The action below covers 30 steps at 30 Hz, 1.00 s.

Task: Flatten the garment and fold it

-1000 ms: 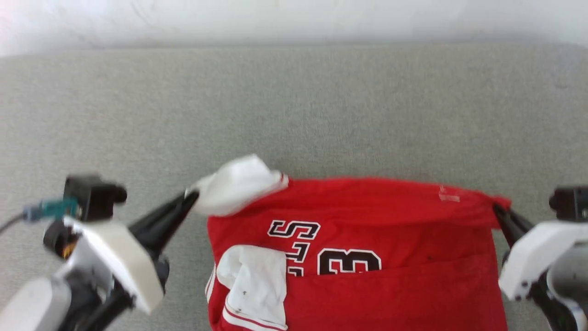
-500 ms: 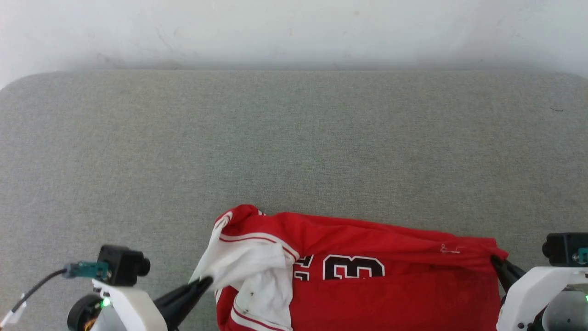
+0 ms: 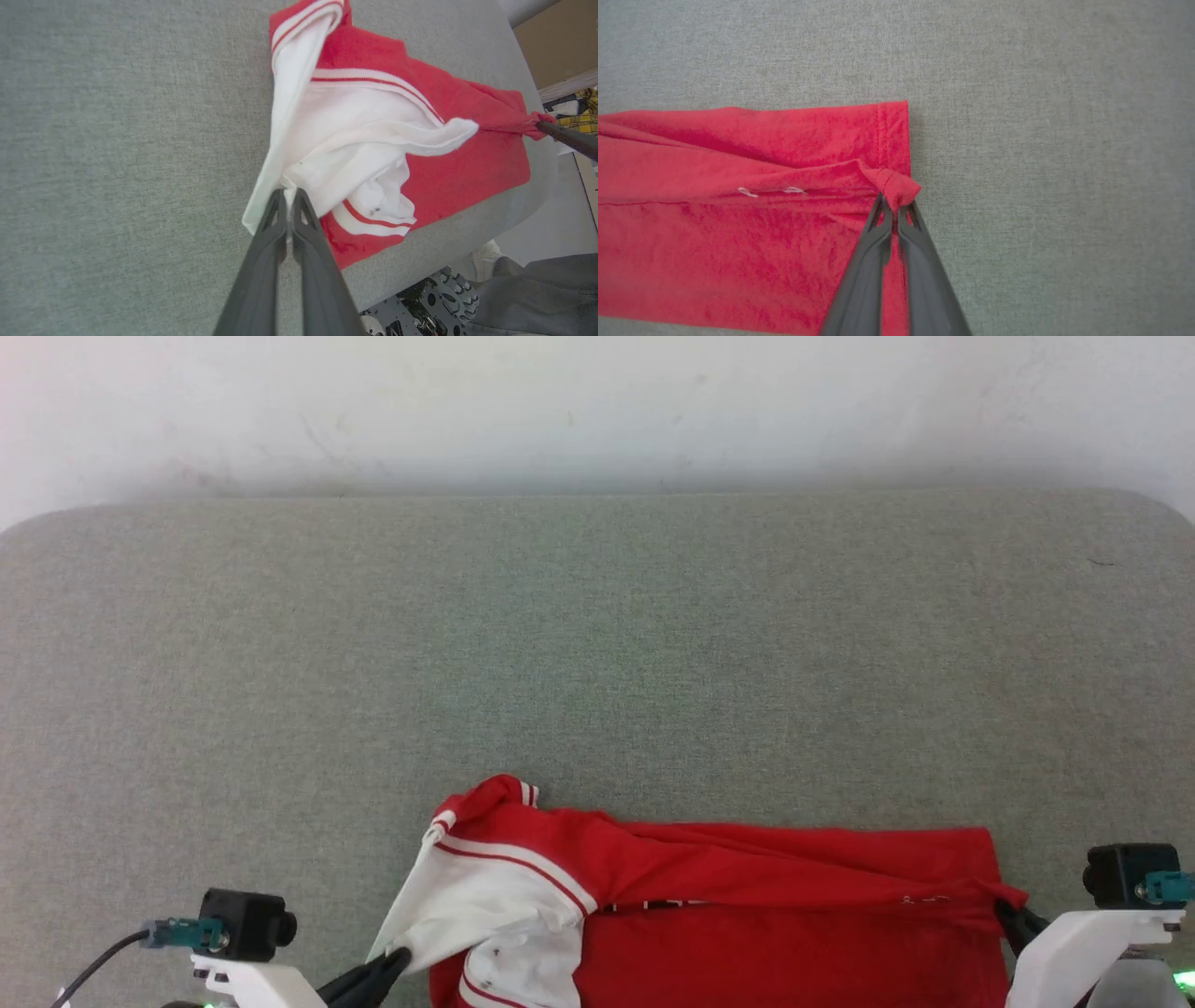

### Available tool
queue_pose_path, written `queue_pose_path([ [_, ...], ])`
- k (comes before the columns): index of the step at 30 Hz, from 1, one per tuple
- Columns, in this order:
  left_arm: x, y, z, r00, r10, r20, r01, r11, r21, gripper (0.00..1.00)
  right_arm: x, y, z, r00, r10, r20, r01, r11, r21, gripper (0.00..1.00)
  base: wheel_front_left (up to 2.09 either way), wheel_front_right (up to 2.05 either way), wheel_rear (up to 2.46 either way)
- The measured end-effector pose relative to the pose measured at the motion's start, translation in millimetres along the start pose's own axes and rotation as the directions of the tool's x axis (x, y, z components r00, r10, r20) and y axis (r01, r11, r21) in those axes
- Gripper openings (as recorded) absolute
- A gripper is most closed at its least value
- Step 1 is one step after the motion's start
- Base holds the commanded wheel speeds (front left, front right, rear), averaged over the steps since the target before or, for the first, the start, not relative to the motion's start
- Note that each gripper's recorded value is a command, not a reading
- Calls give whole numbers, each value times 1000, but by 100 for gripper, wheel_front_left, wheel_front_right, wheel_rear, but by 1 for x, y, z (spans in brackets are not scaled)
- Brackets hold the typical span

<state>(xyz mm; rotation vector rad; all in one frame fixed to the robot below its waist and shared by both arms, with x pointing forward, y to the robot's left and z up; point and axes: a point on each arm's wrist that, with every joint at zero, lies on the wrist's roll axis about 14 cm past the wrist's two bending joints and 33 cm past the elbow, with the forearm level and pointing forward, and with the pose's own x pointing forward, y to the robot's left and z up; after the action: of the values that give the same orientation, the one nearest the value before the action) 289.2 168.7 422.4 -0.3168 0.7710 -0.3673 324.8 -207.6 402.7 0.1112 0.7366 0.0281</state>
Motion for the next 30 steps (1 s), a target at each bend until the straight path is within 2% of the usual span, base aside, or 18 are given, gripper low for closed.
queue_pose_path([
  [1, 1, 0, 1, 1000, 3, 15, -3, 1000, -4, 100, 0, -1, -1, 1000, -2, 0, 2, 1000, 3, 1, 0, 0, 0],
  [2, 2, -2, 2, 1000, 2, 28, -2, 1000, -9, 100, 0, -1, -2, 1000, -3, 2, 3, 1000, 6, 23, 0, 0, 0],
  [3, 3, -3, 2, 999, -1, 36, 2, 1000, -13, 100, 0, 0, -3, 1000, -3, 2, 3, 1000, 8, 41, 0, 0, 0],
  [4, 5, -5, 3, 999, -5, 45, 6, 1000, -18, 100, 0, 0, -3, 1000, -3, 5, 3, 1000, 11, 81, 0, 0, 0],
  [5, 6, -7, 3, 999, -10, 53, 11, 1000, -25, 100, 0, 0, -4, 1000, -3, 8, 3, 1000, 14, 100, 0, 0, 0],
  [11, 11, -18, 16, 990, -32, 134, 38, 998, -44, 100, 1, 2, 6, 999, 1, 46, -2, 1000, 16, 100, 0, 0, 0],
  [15, 4, -11, 57, 948, 15, 318, -7, 1000, -26, 100, -3, 2, 23, 995, 2, 102, -5, 1000, 30, 100, 0, 0, 0],
  [18, -10, -2, 91, 872, 73, 485, -77, 997, -11, 100, -8, -2, 34, 990, -11, 140, 6, 999, 38, 100, 0, 0, 0],
  [20, -21, 2, 111, 803, 99, 588, -123, 992, 1, 100, -9, -5, 36, 989, -22, 147, 15, 999, 46, 100, 0, 0, 0],
  [24, -41, 6, 135, 676, 133, 725, -216, 976, 22, 100, -8, -7, 23, 995, -29, 98, 24, 998, 58, 100, 0, 0, 0],
  [27, -51, 9, 143, 615, 153, 774, -281, 959, 34, 100, -4, -5, 11, 998, -23, 53, 20, 998, 66, 100, 0, 0, 0],
  [30, -57, 12, 147, 578, 167, 799, -353, 934, 61, 100, 1, -3, 1, 1000, -18, 14, 17, 997, 70, 100, 0, 0, 0],
])
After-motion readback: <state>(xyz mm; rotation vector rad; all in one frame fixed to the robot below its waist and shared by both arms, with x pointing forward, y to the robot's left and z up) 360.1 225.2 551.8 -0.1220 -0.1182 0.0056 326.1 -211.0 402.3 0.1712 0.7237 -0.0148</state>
